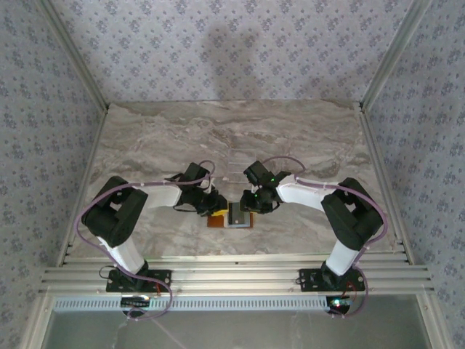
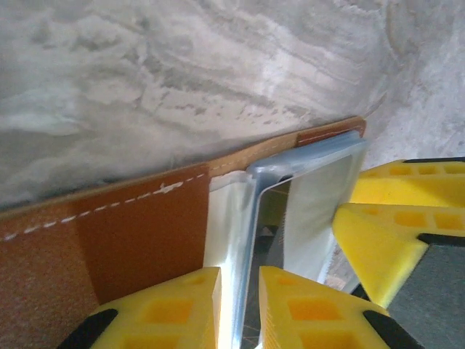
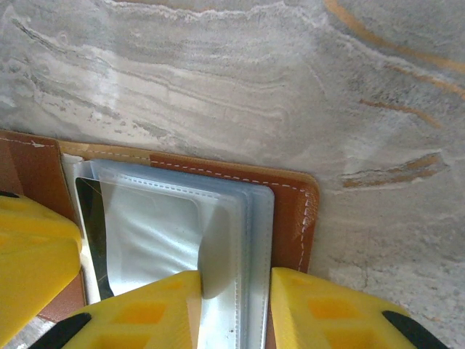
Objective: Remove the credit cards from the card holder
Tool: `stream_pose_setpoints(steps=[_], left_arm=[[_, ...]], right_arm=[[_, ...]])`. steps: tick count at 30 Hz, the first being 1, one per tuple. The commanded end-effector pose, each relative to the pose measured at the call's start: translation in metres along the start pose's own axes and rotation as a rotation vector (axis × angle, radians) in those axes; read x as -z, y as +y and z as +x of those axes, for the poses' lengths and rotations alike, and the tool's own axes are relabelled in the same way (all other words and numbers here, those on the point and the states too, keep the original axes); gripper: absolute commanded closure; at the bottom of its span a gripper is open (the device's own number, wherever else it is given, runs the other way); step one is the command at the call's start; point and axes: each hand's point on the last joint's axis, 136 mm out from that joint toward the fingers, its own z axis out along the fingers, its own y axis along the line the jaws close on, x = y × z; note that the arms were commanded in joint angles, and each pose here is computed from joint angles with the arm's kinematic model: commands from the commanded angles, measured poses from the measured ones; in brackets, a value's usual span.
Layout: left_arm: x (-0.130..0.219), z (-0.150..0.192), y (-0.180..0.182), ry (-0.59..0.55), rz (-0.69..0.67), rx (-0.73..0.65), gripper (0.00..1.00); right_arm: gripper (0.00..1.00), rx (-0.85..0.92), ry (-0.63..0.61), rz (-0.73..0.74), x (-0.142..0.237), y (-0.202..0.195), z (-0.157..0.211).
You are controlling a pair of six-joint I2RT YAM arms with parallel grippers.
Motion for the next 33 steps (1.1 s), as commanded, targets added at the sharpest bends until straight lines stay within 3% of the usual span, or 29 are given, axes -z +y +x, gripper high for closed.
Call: stream_pose_setpoints(steps=[1,33], left_arm=[[0.001,-0.003,-0.012,0.000,0.070,-0.009,0.78],[-0.014,-0.002,0.002,0.054,0.058,0.016,0.76]], right_arm=[[0.69,-0.017,0.048,0.065,-0.007,-0.018,0.013],[0.69,-0.007,0.051,0.058,-0.007,-0.013,0.012]])
